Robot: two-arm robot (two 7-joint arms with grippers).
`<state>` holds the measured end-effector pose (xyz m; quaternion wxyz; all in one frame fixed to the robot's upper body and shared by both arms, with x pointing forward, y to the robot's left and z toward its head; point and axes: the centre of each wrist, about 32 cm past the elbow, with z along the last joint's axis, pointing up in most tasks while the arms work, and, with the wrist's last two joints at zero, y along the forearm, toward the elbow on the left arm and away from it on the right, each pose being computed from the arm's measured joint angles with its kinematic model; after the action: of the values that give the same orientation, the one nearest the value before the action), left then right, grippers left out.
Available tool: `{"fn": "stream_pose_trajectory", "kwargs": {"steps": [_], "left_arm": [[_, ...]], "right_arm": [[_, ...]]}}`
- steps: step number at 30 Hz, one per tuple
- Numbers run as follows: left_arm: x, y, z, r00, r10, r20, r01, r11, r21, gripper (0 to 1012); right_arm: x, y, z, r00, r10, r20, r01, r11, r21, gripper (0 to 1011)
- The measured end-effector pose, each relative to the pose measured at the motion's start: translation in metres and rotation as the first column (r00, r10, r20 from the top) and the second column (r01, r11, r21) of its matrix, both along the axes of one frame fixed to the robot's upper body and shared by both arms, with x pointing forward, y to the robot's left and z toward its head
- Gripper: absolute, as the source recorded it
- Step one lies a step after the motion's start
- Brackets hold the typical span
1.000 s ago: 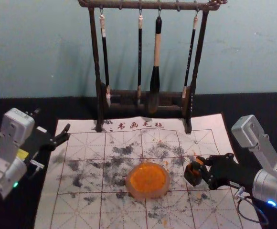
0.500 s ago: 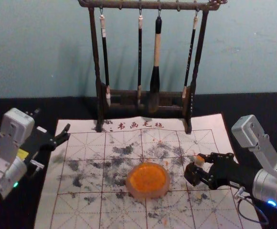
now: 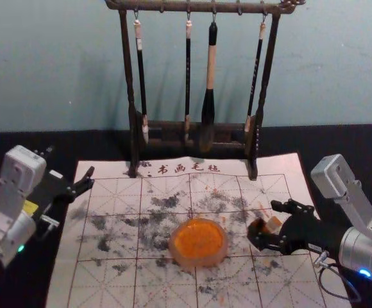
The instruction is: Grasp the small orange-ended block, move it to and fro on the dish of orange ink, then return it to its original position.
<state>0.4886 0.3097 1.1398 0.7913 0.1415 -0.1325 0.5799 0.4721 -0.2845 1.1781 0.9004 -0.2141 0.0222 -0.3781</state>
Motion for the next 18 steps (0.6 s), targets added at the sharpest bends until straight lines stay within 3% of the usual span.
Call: {"fn": "stream_pose_trajectory", "kwargs": {"steps": [5,8,11,15,18], "left_arm": [[0.0,0.0,0.0,1.0,0.0,0.0,0.0,1.0,0.0,1001],[0.0,0.0,0.0,1.0,0.0,0.0,0.0,1.0,0.0,1001],[0.0,0.0,0.0,1.0,0.0,0.0,0.0,1.0,0.0,1001],[0.0,0.0,0.0,1.0,0.0,0.0,0.0,1.0,0.0,1001],[0.0,0.0,0.0,1.0,0.0,0.0,0.0,1.0,0.0,1001]], "right_arm": [[0.0,0.0,0.0,1.0,0.0,0.0,0.0,1.0,0.0,881],[0.0,0.0,0.0,1.0,0.0,0.0,0.0,1.0,0.0,993],[0.0,0.0,0.0,1.0,0.0,0.0,0.0,1.0,0.0,1002],[-0.0021,0.0015,0.0033,0.997,-0.027,0.073,0.025,0.999,0.034,1002],[-0.0047,0.0031,0.0063,0.983,-0.076,0.166,0.067,0.996,0.058,1002]]}}
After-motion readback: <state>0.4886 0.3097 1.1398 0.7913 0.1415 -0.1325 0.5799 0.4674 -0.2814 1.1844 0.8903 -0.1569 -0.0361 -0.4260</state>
